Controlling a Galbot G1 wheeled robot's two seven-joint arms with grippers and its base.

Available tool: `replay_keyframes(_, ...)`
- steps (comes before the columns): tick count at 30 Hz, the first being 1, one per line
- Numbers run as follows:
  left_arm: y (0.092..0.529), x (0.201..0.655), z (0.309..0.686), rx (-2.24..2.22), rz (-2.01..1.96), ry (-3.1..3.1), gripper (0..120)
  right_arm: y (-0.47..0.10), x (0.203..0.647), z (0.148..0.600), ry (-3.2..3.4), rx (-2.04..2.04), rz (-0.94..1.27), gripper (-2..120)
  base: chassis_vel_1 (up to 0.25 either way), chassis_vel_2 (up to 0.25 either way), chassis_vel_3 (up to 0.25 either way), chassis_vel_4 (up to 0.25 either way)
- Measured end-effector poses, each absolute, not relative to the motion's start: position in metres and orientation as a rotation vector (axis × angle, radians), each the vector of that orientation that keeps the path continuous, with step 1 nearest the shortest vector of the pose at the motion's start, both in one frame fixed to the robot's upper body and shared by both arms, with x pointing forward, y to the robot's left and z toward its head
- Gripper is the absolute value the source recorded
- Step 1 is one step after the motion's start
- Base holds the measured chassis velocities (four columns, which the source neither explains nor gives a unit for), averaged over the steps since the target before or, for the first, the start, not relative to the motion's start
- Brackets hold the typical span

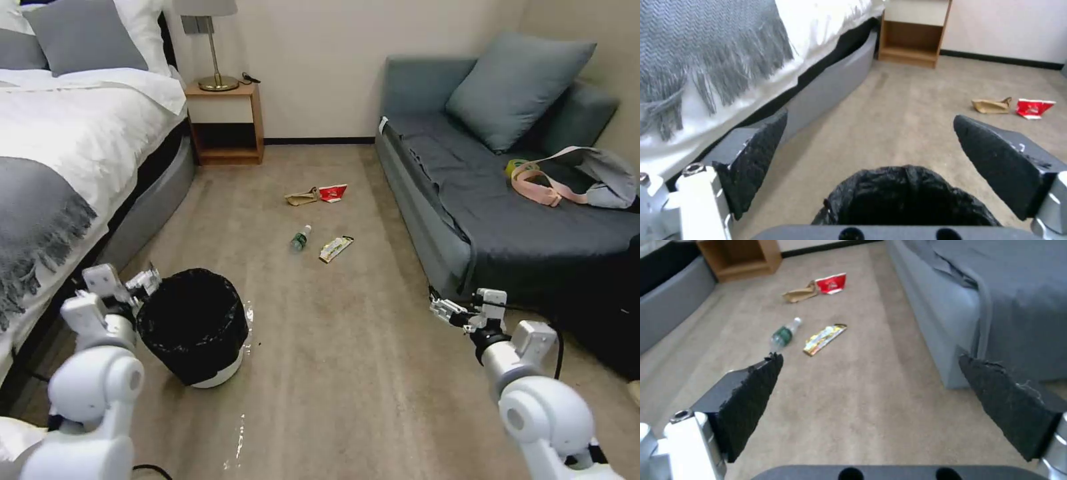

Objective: Pick up the trash bin, then pick up the garbage on the floor and place it into the trash bin.

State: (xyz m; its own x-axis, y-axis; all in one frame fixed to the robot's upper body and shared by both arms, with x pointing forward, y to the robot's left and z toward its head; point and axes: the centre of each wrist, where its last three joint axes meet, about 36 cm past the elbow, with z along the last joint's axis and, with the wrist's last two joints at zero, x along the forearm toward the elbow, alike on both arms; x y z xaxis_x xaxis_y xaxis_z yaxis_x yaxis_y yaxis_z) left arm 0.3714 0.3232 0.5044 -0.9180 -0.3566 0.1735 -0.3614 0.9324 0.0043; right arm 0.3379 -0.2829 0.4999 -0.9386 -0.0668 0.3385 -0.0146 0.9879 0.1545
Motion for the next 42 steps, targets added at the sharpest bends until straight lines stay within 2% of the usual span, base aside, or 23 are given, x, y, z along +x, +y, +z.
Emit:
replay_keyframes(4, 0.326, 0.373, 0.501, 0.545, 0.024, -2.908, 100, -0.286, 0.339, 0.521, -2.728, 0.114, -0.208, 100, 0.0, 0.0, 0.0, 0.0)
replay_keyframes(13, 0.339, 0.376, 0.499, 0.539, 0.034, -2.839, 100, -0.286, 0.34, 0.525, -2.704, 0.136, -0.201, 100, 0.0, 0.0, 0.0, 0.0)
replay_keyframes(15, 0.341, 0.377, 0.5, 0.537, 0.041, -2.816, 100, -0.285, 0.343, 0.521, -2.697, 0.144, -0.19, 100, 0.0, 0.0, 0.0, 0.0)
replay_keyframes(19, 0.353, 0.379, 0.512, 0.538, 0.057, -2.726, 100, -0.276, 0.36, 0.483, -2.635, 0.215, -0.125, 100, 0.0, 0.0, 0.0, 0.0)
replay_keyframes(26, 0.371, 0.386, 0.52, 0.562, 0.118, -2.677, 100, -0.268, 0.368, 0.468, -2.631, 0.241, -0.111, 100, 0.0, 0.0, 0.0, 0.0)
replay_keyframes(33, 0.387, 0.401, 0.504, 0.578, 0.154, -2.614, 100, -0.254, 0.372, 0.459, -2.626, 0.28, -0.127, 100, 0.0, 0.0, 0.0, 0.0)
replay_keyframes(42, 0.38, 0.422, 0.471, 0.563, 0.174, -2.546, 100, -0.247, 0.373, 0.45, -2.616, 0.297, -0.126, 100, 0.0, 0.0, 0.0, 0.0)
